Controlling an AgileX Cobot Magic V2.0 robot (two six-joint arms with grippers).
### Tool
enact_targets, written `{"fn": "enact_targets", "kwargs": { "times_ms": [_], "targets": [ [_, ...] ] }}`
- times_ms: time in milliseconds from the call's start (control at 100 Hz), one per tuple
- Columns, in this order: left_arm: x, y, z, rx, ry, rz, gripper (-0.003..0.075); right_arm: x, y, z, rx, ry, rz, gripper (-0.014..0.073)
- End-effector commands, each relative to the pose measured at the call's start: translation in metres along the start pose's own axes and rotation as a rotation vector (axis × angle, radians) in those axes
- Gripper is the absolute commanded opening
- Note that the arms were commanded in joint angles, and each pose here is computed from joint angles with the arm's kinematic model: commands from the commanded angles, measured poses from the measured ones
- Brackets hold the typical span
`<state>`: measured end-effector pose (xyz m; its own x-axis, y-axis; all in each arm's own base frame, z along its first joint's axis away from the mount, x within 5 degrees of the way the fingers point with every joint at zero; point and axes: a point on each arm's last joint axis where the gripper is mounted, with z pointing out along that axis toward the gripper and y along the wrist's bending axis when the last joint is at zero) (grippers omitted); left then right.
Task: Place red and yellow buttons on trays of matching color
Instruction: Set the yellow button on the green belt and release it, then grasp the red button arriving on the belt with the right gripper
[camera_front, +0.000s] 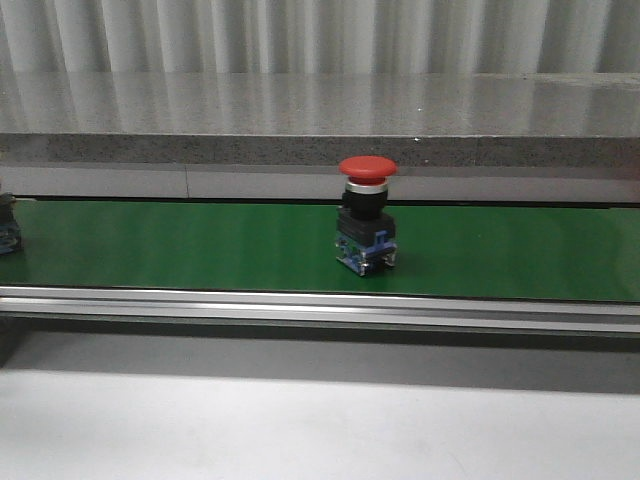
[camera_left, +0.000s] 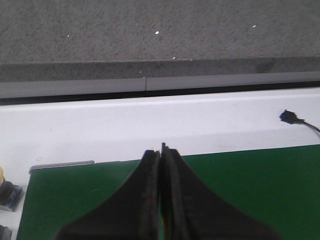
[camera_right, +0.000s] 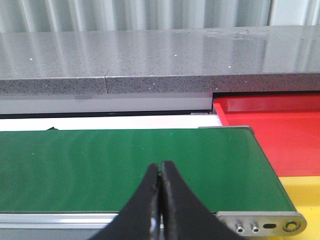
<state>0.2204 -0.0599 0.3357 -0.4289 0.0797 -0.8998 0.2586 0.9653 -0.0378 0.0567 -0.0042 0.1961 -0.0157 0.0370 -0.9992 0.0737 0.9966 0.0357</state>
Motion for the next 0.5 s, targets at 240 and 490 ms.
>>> {"fn": "enact_targets", "kwargs": {
  "times_ms": [240,490],
  "targets": [
    [0.031,-0.010,-0.080,0.074,-0.226,-0.019,-0.0020,-0.015,0.000,-0.003,0.000,-0.113,-0.005,-0.0065],
    [0.067,-0.009,-0.122,0.100,-0.163,-0.017,-0.0020,-0.025,0.001,-0.005,-0.007,-0.232,-0.006,-0.0065]
  ]
}}
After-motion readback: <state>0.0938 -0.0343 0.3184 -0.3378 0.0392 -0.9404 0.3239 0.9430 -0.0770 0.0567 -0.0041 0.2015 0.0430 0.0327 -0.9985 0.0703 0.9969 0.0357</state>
